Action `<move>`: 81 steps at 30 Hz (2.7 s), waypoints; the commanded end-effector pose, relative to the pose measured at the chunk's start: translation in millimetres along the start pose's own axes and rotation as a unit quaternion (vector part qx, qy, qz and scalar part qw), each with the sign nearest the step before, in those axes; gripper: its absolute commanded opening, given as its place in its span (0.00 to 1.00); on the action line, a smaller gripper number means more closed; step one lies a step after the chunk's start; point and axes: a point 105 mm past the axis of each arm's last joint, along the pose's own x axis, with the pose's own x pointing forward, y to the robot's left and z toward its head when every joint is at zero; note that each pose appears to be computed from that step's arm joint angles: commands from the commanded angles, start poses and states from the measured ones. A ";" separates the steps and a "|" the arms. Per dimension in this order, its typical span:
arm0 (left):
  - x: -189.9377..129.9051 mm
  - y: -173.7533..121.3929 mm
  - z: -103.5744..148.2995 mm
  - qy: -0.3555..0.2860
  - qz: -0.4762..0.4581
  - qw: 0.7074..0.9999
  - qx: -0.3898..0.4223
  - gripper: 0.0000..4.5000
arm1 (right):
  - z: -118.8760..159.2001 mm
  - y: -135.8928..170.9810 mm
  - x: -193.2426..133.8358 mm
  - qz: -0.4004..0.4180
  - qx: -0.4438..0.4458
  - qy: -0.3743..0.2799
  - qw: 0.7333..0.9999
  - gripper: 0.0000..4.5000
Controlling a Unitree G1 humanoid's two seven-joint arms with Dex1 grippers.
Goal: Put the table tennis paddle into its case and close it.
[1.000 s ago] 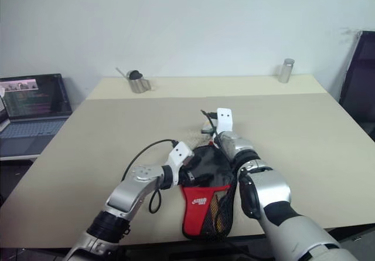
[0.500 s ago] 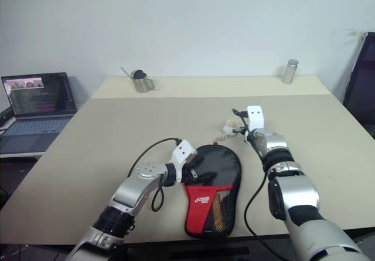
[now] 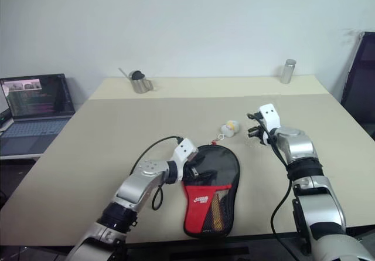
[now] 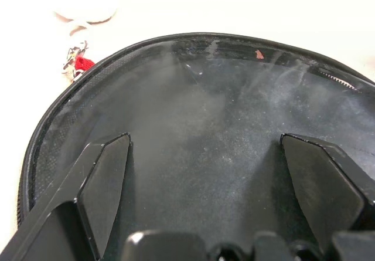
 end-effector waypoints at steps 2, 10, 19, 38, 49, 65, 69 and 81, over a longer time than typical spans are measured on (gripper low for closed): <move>1.8 0.9 7.5 -0.010 0.000 1.000 0.013 1.00 | 40.0 14.8 13.1 -0.006 0.007 -0.062 0.998 0.44; -2.1 0.8 4.3 -0.006 0.007 1.000 0.016 1.00 | 37.5 55.0 49.9 -0.021 0.006 -0.061 0.998 0.98; -6.4 1.1 3.9 -0.006 0.020 1.000 0.015 1.00 | 17.8 40.0 61.1 -0.150 0.013 -0.041 0.988 0.98; -12.1 1.1 3.4 -0.009 0.036 0.999 0.005 1.00 | 14.2 59.8 70.2 -0.147 0.025 -0.039 0.988 0.39; -8.5 -0.8 2.9 -0.009 0.027 1.000 0.002 1.00 | 1.8 16.7 51.8 -0.165 -0.009 -0.014 0.986 0.01; -2.5 0.5 2.1 -0.005 0.017 1.000 0.007 1.00 | 7.3 -2.5 -3.6 -0.022 -0.163 0.015 0.986 0.01; -1.2 0.8 2.7 -0.006 0.014 1.000 0.009 1.00 | 3.2 9.7 -17.0 0.034 -0.210 0.026 0.977 0.01; 0.5 1.2 3.0 -0.005 0.011 1.000 0.012 1.00 | -30.2 42.1 -61.7 0.208 -0.312 0.078 0.924 0.01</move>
